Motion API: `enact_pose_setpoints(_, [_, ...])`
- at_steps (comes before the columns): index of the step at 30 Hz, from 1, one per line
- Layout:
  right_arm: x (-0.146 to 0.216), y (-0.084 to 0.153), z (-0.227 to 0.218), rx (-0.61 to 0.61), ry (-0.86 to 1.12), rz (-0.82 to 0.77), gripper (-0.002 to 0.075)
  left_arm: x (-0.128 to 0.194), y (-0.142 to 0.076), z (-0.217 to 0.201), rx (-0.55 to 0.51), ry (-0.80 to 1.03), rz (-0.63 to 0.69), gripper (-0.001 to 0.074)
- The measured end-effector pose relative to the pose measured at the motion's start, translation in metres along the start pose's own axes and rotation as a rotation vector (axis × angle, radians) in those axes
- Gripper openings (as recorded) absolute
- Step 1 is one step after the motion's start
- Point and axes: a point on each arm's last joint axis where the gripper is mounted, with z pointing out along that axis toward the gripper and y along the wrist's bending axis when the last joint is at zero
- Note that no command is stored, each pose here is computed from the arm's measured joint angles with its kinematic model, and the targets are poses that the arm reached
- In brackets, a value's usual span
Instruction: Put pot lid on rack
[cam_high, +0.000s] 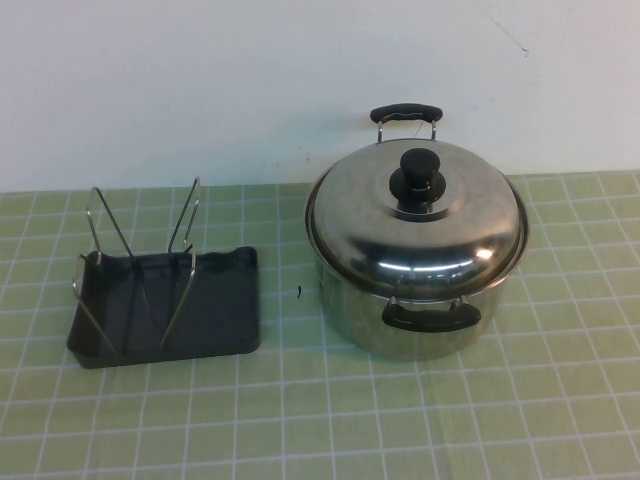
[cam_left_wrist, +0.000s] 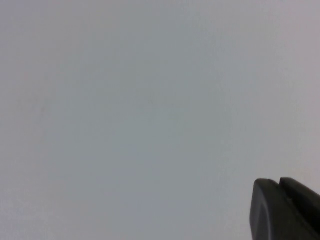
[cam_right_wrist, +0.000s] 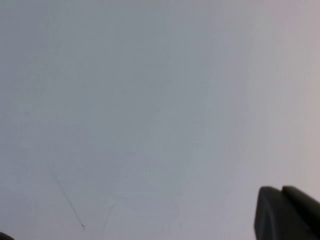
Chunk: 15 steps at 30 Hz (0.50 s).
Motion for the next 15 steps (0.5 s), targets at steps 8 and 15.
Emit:
enact_pose_setpoints(8, [-0.030, -0.008, 0.064, -0.072, 0.087, -0.081, -0.0001, -0.029, -0.009, 0.014, 0.041, 0.168, 0.067, -0.0003])
enact_pose_setpoints(15, [0.017, 0.026, 0.135, -0.315, 0.079, -0.044, -0.0001, -0.015, -0.008, 0.022, 0.025, 0.267, -0.006, -0.0003])
